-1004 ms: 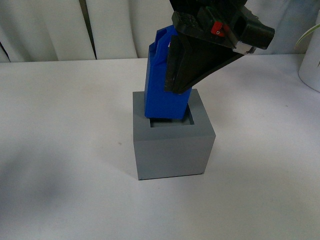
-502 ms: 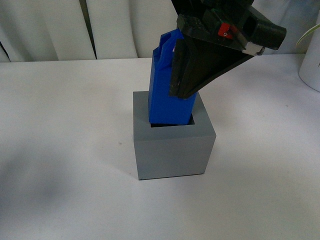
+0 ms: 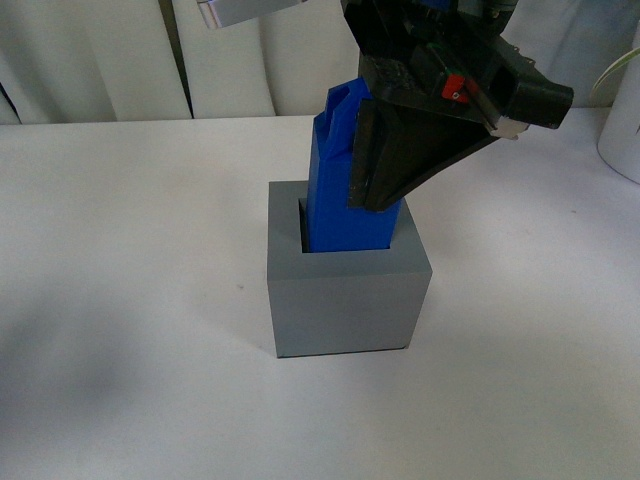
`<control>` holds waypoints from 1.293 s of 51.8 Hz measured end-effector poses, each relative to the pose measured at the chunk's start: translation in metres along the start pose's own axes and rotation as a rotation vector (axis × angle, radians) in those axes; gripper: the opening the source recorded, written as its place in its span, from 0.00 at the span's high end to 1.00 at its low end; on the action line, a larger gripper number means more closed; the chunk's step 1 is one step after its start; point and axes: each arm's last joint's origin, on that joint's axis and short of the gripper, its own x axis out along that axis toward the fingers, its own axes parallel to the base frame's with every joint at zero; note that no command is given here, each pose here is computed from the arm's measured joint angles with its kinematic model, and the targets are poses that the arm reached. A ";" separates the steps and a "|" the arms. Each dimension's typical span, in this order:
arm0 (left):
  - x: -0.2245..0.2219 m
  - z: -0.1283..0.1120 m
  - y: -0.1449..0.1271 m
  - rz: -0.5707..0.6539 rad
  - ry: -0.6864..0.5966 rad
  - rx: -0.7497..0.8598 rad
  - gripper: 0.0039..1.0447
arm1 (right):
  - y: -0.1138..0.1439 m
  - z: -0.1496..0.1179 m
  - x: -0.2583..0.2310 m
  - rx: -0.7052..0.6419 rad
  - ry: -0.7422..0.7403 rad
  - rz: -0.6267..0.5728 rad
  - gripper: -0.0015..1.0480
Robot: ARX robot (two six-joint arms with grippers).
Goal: Insert blue part into gray base
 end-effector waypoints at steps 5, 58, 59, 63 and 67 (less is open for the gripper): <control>0.000 0.000 0.000 0.000 0.000 0.000 0.06 | 0.001 -0.001 0.003 -0.001 0.006 0.003 0.55; 0.000 0.000 0.000 0.000 0.000 0.000 0.06 | 0.086 -0.099 -0.079 0.243 -0.651 -0.448 0.07; 0.000 0.000 0.000 0.000 0.000 0.000 0.06 | 0.089 -0.102 -0.078 0.257 -0.667 -0.469 0.07; 0.000 0.000 0.000 0.000 0.000 0.000 0.06 | 0.108 -0.114 -0.071 0.341 -0.733 -0.577 0.07; 0.000 0.000 0.000 0.000 0.000 0.000 0.06 | 0.123 -0.124 -0.060 0.434 -0.787 -0.698 0.07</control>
